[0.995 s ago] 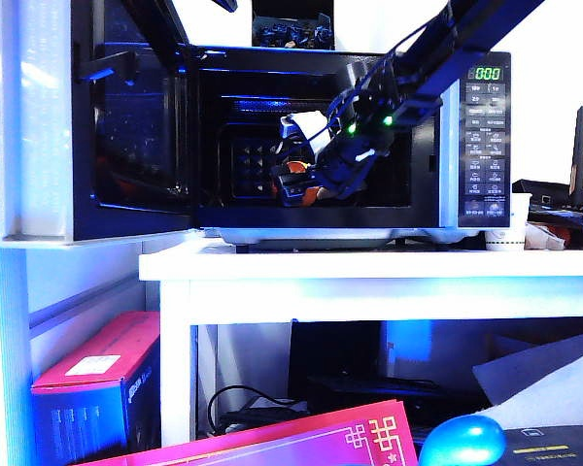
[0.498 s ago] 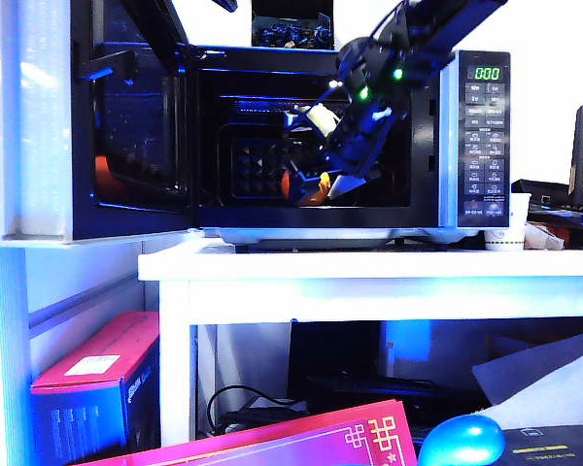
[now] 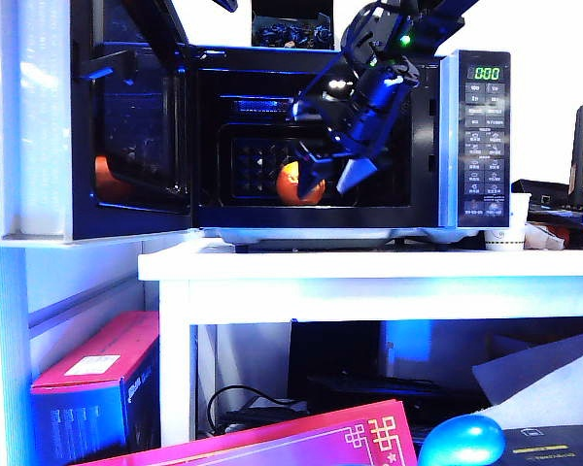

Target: Open the microwave door, place the orange inside the microwave, then close the microwave door.

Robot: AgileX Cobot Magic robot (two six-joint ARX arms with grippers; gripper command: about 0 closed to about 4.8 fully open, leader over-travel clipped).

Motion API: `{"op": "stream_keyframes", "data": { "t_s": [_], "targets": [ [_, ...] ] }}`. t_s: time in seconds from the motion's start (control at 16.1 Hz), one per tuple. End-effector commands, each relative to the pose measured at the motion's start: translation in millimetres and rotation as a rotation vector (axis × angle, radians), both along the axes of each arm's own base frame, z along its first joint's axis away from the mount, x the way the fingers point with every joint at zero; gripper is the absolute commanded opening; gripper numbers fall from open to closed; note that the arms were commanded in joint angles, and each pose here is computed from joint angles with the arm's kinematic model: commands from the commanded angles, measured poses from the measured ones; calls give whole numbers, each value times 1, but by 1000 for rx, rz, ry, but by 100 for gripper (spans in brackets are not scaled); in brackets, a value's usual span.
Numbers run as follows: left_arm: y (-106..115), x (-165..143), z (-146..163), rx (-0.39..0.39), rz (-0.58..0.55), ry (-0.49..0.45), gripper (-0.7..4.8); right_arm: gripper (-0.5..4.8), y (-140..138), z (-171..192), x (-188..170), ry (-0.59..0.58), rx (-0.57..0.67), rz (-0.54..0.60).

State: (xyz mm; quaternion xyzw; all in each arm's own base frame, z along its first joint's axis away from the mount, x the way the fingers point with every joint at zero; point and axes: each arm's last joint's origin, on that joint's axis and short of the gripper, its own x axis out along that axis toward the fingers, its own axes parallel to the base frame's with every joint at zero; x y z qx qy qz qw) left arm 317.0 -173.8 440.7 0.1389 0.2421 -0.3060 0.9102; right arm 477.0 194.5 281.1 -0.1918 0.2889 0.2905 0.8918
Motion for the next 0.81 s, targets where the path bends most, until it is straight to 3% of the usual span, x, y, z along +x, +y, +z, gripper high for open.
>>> {"op": "stream_keyframes", "data": {
  "t_s": [0.06,0.31,0.68,0.81],
  "targets": [
    [0,0,2,-14,-1,-16,-5,479,-4,6,-14,87,-58,29],
    [0,0,3,-14,-1,-17,-5,479,-10,29,-30,104,-65,30],
    [0,0,3,-14,-1,-17,-5,479,-27,99,-72,8,-31,27],
    [0,0,3,-14,-1,-17,-5,479,-36,134,-94,-83,3,23]
  ]
}}
